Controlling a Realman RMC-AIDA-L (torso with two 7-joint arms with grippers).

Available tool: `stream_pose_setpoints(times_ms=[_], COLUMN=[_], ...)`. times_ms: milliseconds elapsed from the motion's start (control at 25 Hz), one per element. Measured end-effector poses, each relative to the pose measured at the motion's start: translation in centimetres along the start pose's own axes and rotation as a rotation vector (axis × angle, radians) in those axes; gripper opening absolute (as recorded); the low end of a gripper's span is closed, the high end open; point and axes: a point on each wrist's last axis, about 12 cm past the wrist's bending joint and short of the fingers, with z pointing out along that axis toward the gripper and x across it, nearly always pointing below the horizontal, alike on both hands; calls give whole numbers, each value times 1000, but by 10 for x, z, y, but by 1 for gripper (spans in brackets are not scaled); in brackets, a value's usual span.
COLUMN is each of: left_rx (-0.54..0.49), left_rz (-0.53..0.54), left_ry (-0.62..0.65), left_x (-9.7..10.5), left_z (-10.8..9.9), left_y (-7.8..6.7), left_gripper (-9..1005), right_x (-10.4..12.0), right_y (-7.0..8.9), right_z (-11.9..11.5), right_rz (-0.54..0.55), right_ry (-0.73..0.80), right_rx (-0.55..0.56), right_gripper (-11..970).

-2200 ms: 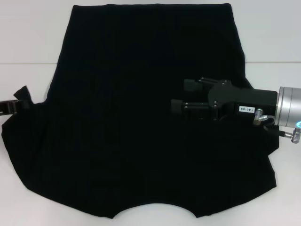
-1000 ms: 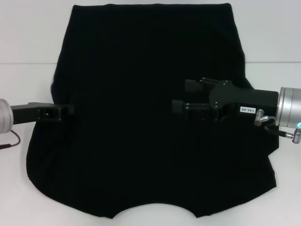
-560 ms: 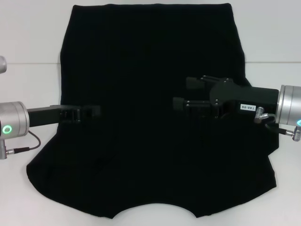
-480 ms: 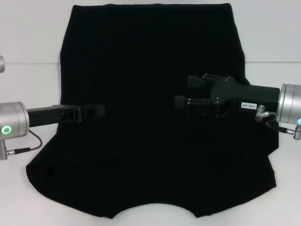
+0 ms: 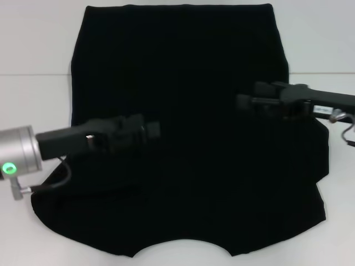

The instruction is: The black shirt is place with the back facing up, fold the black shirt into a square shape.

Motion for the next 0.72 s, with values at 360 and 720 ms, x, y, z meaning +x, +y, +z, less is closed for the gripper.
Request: stream_pose_setpoints(times_ms=[360, 720], left_rx=[118, 159], left_rz=[300, 402], left_ry=[69, 131], left_x=[34, 45], left_z=[29, 37], left_y=[-16, -20], left_gripper=[814, 807], right_x=[1, 14], right_y=[-35, -52], right_z=[-48, -82], right_rz=[309, 454], right_ry=[219, 263], right_rx=[263, 463], right_gripper=[925, 925])
